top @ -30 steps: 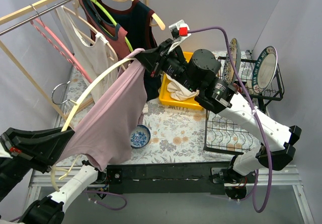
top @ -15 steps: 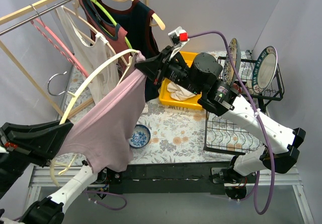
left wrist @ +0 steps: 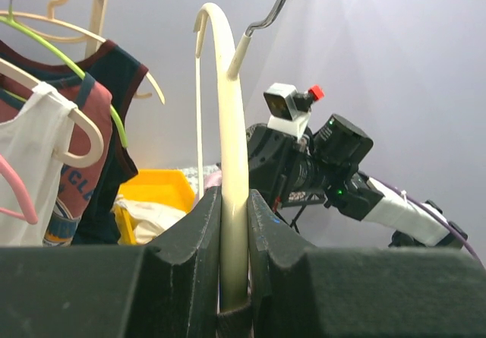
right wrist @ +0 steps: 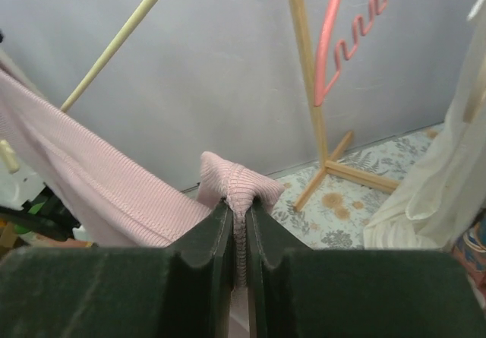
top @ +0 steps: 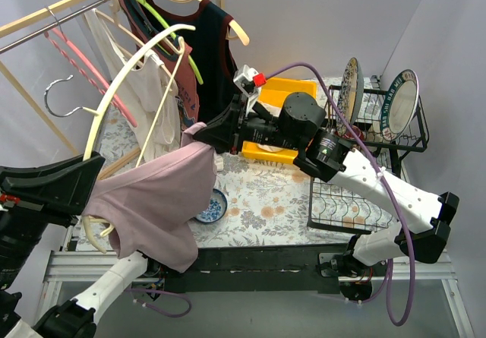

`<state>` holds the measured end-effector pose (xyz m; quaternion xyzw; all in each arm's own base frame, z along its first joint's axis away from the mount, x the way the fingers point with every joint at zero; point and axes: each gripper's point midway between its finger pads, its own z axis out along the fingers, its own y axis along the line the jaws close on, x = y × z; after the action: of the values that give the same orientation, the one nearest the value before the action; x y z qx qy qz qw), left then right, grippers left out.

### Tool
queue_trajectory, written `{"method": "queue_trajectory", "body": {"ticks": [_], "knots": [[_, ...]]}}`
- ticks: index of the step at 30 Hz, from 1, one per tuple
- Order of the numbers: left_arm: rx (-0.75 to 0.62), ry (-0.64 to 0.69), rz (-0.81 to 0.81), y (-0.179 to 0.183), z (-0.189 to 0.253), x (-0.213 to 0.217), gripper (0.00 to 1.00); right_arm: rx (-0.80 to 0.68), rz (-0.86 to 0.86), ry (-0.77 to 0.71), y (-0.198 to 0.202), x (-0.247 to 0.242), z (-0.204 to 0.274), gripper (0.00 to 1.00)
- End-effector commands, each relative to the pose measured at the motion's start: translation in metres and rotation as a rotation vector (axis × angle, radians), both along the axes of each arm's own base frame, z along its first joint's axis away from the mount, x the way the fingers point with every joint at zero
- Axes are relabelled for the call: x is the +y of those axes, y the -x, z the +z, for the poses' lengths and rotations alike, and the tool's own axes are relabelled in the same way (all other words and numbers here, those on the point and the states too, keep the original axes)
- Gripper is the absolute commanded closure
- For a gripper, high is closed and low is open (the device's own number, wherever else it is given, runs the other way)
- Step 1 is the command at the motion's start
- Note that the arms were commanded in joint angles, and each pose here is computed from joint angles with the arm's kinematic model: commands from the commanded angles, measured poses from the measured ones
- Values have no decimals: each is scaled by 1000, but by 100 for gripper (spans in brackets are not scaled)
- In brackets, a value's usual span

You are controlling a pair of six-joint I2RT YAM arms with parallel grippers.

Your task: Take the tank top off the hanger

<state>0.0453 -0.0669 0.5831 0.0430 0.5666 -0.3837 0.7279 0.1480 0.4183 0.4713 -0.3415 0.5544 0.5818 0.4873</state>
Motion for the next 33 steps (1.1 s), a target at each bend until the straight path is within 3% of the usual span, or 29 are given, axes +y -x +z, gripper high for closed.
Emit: {"method": "queue_trajectory", "body": {"ticks": [1,2,3,6,9,13,22,29,32,33], "knots": [[-81,70,27,0,25,6,100,-88,167,-77,40,-1,28,79],[-77,72,17,-1,24,4,100,-84,166,-66,40,0,27,75],[-75,78,9,-2,24,3,100,-85,160,-70,40,1,29,59],[-67,106,4,-4,23,2,100,-71,117,-131,36,-4,45,38],[-60,127,16,-7,20,4,100,-56,119,-234,41,-11,63,26],[-38,143,53,-16,16,8,100,-94,174,-224,60,5,60,16],[-41,184,113,-27,17,17,100,-171,262,-128,113,66,39,13],[-56,213,181,-35,23,27,100,-150,299,-10,139,91,-12,15],[-55,216,235,-42,23,35,100,-138,300,20,145,97,-23,32],[-58,210,257,-44,22,37,100,-132,302,40,146,98,-28,57]]}}
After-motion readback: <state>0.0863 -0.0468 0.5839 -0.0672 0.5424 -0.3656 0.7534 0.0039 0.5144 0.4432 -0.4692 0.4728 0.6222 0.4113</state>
